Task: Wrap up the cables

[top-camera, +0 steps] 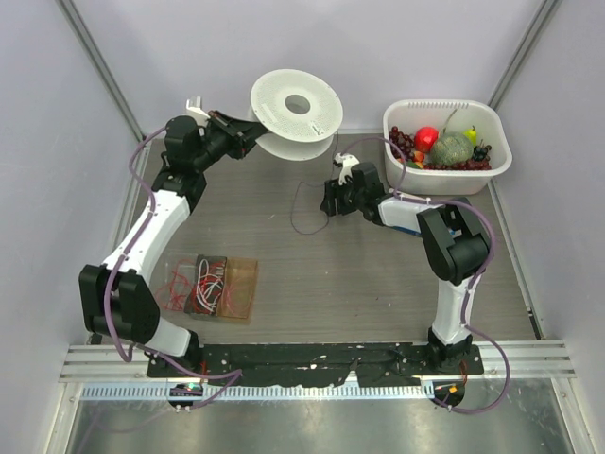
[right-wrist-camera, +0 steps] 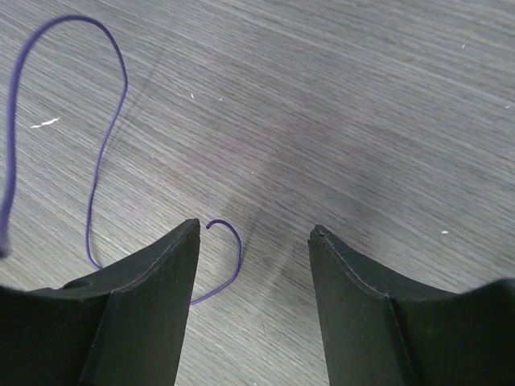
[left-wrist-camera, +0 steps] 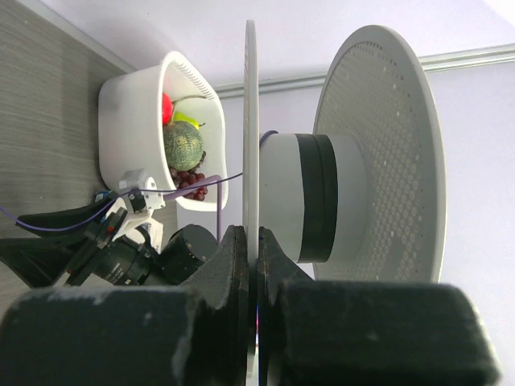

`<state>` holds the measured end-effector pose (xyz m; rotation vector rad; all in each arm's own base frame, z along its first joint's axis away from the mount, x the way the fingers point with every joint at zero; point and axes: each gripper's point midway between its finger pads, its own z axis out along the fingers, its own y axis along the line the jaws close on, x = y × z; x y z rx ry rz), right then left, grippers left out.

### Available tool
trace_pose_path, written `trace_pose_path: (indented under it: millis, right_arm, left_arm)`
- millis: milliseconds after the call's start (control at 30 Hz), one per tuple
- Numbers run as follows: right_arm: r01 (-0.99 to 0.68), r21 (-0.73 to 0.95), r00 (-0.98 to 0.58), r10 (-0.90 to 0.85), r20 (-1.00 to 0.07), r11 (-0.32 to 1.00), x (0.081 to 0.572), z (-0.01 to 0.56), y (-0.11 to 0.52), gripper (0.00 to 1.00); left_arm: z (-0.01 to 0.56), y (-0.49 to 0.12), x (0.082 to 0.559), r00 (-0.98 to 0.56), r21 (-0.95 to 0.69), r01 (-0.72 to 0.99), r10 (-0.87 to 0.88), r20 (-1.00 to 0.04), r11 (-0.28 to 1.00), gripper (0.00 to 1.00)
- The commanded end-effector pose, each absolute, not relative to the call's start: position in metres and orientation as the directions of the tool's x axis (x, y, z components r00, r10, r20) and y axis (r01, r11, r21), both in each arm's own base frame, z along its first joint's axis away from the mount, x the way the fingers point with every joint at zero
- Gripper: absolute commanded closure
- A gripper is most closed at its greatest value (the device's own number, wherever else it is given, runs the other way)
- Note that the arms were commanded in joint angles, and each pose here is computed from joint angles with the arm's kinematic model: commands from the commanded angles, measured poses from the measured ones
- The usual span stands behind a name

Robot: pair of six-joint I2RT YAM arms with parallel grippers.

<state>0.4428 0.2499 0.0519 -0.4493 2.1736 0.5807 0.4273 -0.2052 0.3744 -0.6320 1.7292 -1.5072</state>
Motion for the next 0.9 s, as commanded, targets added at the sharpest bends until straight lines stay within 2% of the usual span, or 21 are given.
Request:
trace_pose_path:
  millis: [0, 367, 400, 467, 600, 633, 667, 700, 867]
  right_arm:
    - [-0.505, 0.191, -0.562, -0.153, -0.813, 0.842, 0.452, 0.053, 0.258, 0.39]
    - [-0.513, 0.142, -0.557, -0.202, -0.806, 0.847, 0.452, 0.030, 0.262, 0.50]
    - [-0.519, 0.137, -0.553, -0.209, -0.807, 0.844, 0.452, 0.029, 0.263, 0.53]
    - [-0.524, 0.140, -0.561, -0.216, -0.799, 0.840, 0.451, 0.026, 0.266, 0.65]
    - [-0.531, 0.143, -0.571, -0.228, -0.788, 0.835, 0.444, 0.020, 0.266, 0.72]
    - [-0.539, 0.146, -0.570, -0.231, -0.788, 0.830, 0.442, 0.021, 0.267, 0.77]
    - [-0.554, 0.155, -0.570, -0.238, -0.787, 0.818, 0.440, 0.020, 0.270, 0.95]
    - [-0.560, 0.155, -0.568, -0.241, -0.787, 0.814, 0.439, 0.022, 0.270, 0.99]
    - [-0.636, 0.199, -0.547, -0.253, -0.798, 0.746, 0.416, 0.057, 0.275, 0.99]
  left_arm:
    - [0.414, -0.208, 0.426, -0.586, -0.962, 0.244, -0.771, -0.250, 0.126, 1.00]
    - [0.404, -0.208, 0.430, -0.589, -0.966, 0.226, -0.772, -0.239, 0.127, 1.00]
    - [0.405, -0.208, 0.431, -0.586, -0.965, 0.230, -0.773, -0.242, 0.128, 1.00]
    - [0.402, -0.207, 0.432, -0.585, -0.965, 0.225, -0.774, -0.242, 0.132, 1.00]
    - [0.399, -0.207, 0.433, -0.581, -0.965, 0.223, -0.775, -0.247, 0.141, 1.00]
    - [0.397, -0.206, 0.434, -0.581, -0.967, 0.209, -0.778, -0.241, 0.143, 1.00]
    - [0.392, -0.206, 0.434, -0.582, -0.970, 0.196, -0.779, -0.235, 0.146, 1.00]
    - [0.391, -0.204, 0.435, -0.578, -0.970, 0.190, -0.782, -0.233, 0.149, 1.00]
    - [0.383, -0.190, 0.441, -0.542, -0.965, 0.175, -0.799, -0.261, 0.196, 1.00]
